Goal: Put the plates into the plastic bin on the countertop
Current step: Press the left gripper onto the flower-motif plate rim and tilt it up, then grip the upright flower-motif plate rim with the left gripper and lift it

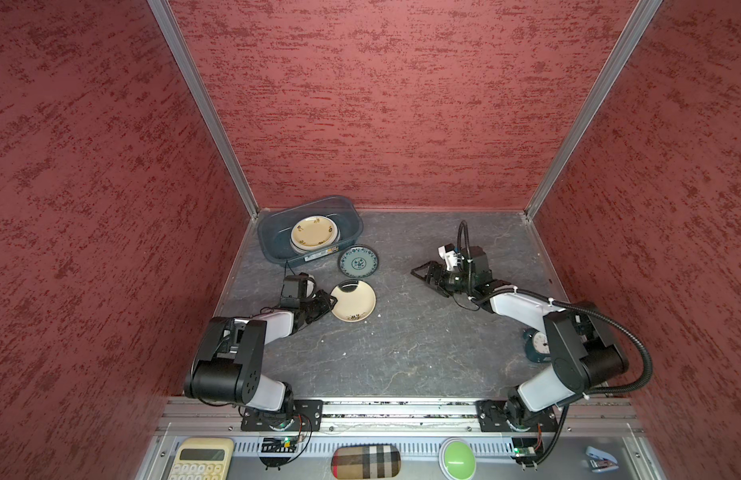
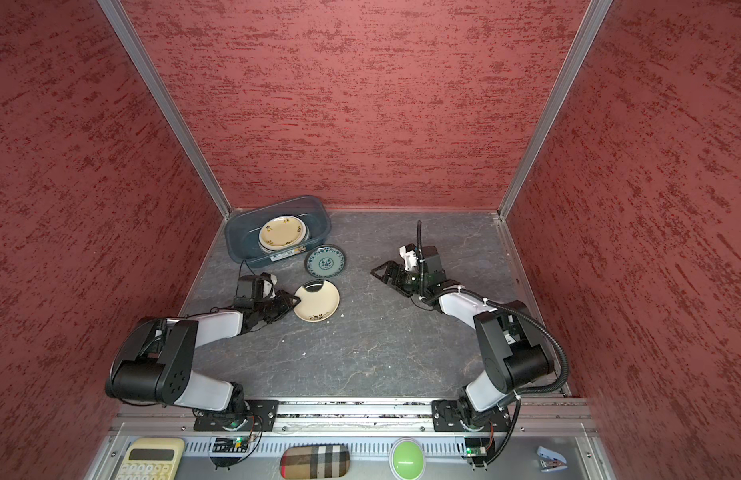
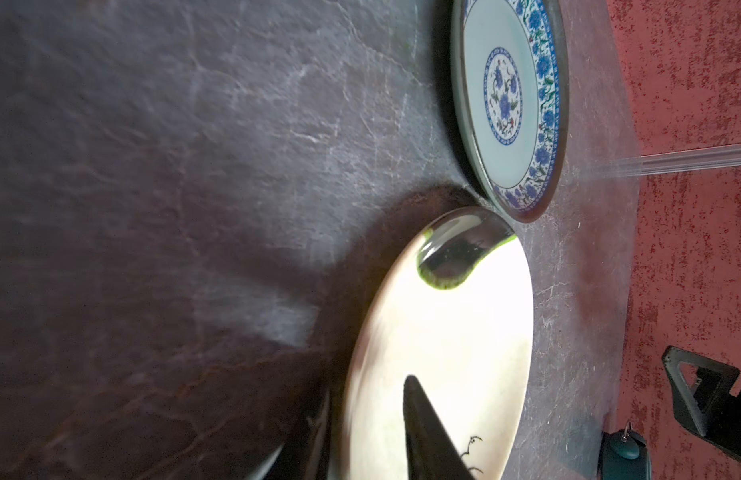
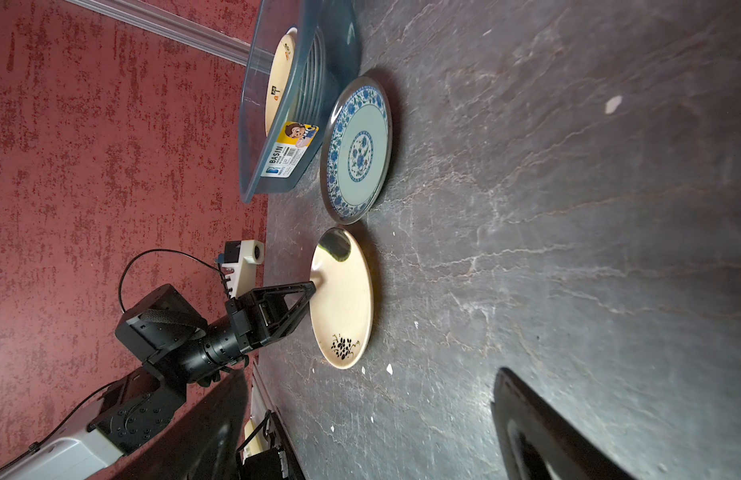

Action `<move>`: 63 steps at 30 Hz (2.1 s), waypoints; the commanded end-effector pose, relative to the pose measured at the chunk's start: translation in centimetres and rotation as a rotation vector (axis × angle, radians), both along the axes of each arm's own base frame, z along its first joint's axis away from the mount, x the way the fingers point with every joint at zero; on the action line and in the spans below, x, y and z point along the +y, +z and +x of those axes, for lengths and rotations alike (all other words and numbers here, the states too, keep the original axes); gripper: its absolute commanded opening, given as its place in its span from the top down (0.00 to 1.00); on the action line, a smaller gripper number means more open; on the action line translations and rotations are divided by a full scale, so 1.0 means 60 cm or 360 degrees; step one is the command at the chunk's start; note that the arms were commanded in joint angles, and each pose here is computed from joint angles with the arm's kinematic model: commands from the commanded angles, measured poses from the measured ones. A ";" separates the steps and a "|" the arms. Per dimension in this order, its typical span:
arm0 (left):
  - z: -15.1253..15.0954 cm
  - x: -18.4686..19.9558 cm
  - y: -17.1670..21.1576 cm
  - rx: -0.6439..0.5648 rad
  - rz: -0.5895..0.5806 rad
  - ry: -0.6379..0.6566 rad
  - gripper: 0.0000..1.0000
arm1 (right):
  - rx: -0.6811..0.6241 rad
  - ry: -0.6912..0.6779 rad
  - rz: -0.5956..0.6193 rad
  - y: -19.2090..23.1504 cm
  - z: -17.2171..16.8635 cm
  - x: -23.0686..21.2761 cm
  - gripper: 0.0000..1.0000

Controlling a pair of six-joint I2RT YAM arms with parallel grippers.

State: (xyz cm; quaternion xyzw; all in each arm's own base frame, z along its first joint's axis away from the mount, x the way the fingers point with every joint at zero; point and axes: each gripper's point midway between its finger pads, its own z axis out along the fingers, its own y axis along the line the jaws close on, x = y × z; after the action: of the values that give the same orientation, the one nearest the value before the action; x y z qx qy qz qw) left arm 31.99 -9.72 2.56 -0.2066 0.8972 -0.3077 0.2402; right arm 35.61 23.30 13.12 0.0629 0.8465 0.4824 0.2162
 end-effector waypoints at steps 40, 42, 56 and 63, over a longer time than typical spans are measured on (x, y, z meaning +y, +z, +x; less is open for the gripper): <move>0.018 -0.033 0.129 -0.0215 -0.0069 -0.0016 1.00 | -0.0069 -0.0018 -0.0015 0.001 -0.005 -0.003 0.07; 0.018 -0.033 0.136 -0.0226 -0.0073 -0.0012 1.00 | -0.0077 -0.0021 -0.0020 0.004 -0.006 -0.004 0.07; 0.019 -0.042 0.186 -0.0330 -0.0151 0.0001 1.00 | -0.0150 -0.0061 -0.0046 0.026 -0.010 -0.016 0.07; 0.031 -0.048 0.210 -0.0364 -0.0177 -0.0015 1.00 | -0.0240 -0.0088 -0.0055 0.053 -0.013 -0.024 0.07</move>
State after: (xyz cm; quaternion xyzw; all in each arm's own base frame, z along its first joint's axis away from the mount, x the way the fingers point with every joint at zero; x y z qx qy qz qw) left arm 32.95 -11.87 12.74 -0.1933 0.8604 -0.3564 0.3089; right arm 34.91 22.12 15.29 0.0552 0.8382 0.4716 0.2683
